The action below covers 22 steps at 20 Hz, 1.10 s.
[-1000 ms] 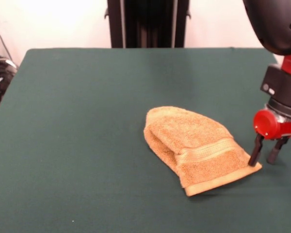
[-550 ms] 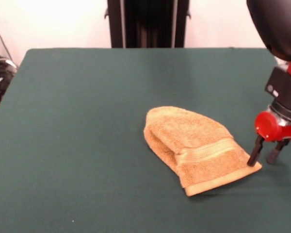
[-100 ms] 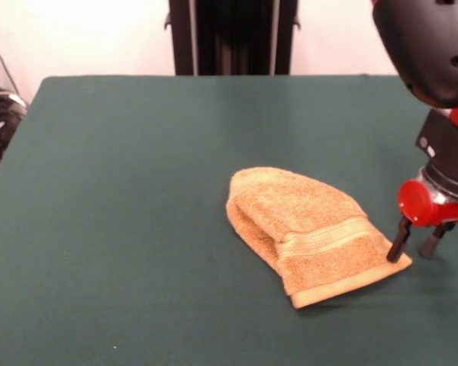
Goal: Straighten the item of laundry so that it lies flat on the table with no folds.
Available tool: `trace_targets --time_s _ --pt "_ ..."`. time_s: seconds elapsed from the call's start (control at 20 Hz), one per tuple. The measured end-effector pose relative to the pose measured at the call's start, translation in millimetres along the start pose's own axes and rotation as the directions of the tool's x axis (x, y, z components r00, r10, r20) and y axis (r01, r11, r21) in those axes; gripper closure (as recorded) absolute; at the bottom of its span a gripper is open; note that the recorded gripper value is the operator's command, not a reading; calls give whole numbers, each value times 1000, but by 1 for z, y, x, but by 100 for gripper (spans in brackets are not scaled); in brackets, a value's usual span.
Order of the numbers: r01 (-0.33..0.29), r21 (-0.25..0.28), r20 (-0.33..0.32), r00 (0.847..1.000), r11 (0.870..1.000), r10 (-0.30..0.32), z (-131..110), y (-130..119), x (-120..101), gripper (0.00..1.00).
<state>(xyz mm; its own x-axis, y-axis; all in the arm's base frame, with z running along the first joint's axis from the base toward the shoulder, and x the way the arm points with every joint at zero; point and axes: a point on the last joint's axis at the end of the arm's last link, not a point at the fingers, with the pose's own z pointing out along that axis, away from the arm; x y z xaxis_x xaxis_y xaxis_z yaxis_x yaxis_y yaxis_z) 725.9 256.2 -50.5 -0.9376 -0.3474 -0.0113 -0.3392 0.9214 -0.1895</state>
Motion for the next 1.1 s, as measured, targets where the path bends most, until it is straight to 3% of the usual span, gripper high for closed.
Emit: trace_targets --time_s 0.3,0.45,1.1 --pt "23 -70 -23 999 997 -25 2 -10 -3 0" --pt "63 -102 -26 997 993 -66 3 -14 -5 0" --pt "143 -113 -30 989 983 -147 4 -16 -5 0"
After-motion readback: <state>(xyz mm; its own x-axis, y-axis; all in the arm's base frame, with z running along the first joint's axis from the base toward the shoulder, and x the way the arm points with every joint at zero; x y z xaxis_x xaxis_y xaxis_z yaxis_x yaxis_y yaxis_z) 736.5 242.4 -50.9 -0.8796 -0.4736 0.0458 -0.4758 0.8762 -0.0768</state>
